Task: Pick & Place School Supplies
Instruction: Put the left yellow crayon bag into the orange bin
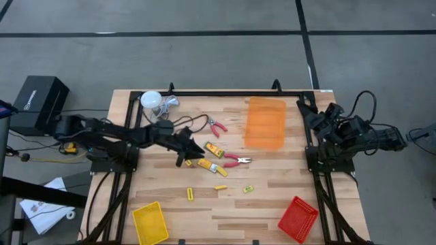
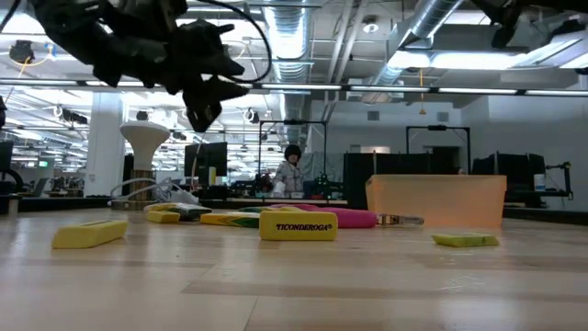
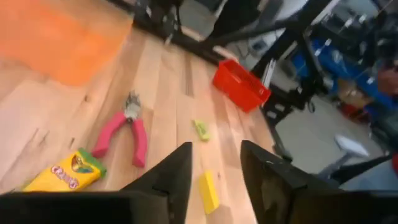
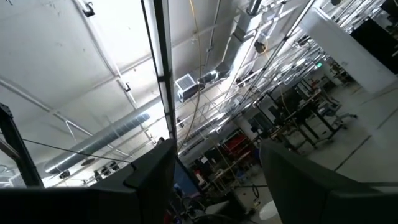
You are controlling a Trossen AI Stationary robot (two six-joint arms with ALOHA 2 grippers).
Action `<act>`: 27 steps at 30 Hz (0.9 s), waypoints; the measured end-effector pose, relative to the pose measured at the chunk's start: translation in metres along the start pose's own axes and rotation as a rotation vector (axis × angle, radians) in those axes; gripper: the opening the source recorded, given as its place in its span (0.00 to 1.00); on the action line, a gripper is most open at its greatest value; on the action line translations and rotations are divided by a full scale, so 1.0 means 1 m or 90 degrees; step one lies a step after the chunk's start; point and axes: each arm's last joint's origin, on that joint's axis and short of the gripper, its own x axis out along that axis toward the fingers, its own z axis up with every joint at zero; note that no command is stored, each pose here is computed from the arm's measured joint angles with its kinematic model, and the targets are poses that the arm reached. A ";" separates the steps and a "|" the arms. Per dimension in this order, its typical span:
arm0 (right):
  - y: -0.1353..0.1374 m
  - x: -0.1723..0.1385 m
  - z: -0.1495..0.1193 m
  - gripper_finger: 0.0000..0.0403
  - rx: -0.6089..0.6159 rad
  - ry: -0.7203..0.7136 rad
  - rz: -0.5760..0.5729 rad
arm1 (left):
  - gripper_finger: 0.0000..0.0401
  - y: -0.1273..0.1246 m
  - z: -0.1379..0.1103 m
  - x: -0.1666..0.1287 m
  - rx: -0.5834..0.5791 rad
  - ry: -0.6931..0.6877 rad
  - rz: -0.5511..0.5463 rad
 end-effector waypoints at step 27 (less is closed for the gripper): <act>0.000 0.005 -0.006 0.56 0.026 0.013 -0.021 | 0.70 0.017 -0.032 -0.035 0.347 0.458 0.256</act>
